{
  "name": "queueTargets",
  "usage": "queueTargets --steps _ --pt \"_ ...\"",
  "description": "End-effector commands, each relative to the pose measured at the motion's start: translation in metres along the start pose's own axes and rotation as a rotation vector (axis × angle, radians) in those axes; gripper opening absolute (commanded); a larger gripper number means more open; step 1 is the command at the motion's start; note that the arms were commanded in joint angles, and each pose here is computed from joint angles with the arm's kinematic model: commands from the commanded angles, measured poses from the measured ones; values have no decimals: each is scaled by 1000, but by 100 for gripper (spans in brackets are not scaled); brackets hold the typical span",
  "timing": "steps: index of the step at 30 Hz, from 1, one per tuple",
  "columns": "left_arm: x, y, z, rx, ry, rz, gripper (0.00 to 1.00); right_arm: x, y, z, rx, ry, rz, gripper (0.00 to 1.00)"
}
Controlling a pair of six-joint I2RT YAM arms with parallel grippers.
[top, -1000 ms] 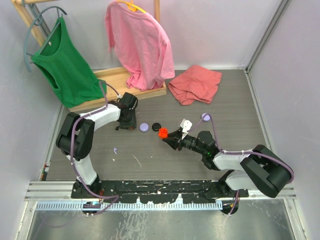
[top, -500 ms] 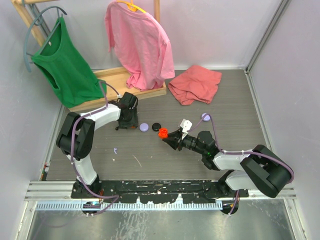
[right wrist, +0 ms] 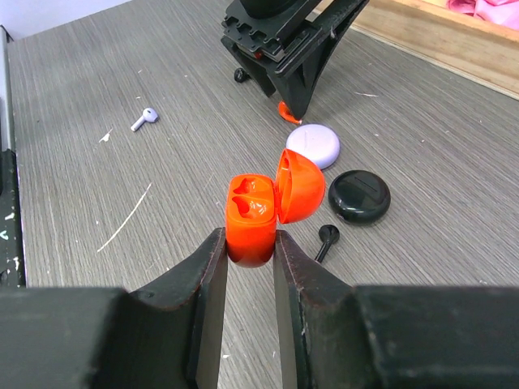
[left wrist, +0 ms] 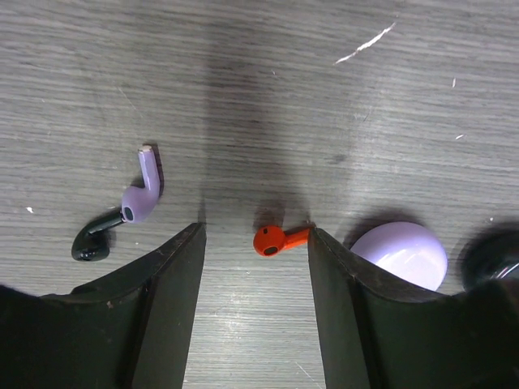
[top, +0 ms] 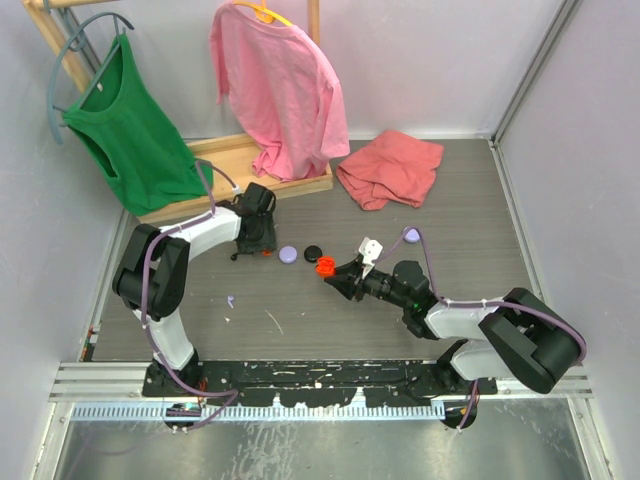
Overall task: Insert the wireless bluetooth earbuds into the charging case
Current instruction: Pick up the earbud from the center of the board.
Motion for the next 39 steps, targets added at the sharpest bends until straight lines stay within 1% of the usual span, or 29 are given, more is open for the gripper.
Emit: queueTargets --steps 1,9,18,25,31,39 --pt "-26 8 -7 2 21 -101 55 -20 -9 -1 -20 43 -75 1" --pt "-21 1 -8 5 19 -74 55 -18 -9 -1 -23 40 -67 1" --pt "-12 -7 -2 -47 -15 -23 55 -18 -10 -1 -27 39 -66 1" --pt "4 2 2 -59 -68 9 55 -19 -10 0 -29 41 -68 1" --pt "6 11 6 -65 -84 9 52 -20 -9 0 -28 40 -70 1" --pt "-3 11 0 -46 -101 -11 46 -19 -10 0 -29 37 -67 1"
Point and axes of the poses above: each gripper's point midway between its finger pads, its own y axis back along the fingers, its own z axis along the line the jaws close on, x = y × z, the point moved 7 cm from there along y, back along the fingers, and after that the axes turned 2 degrees about y, right-handed, at the moved point
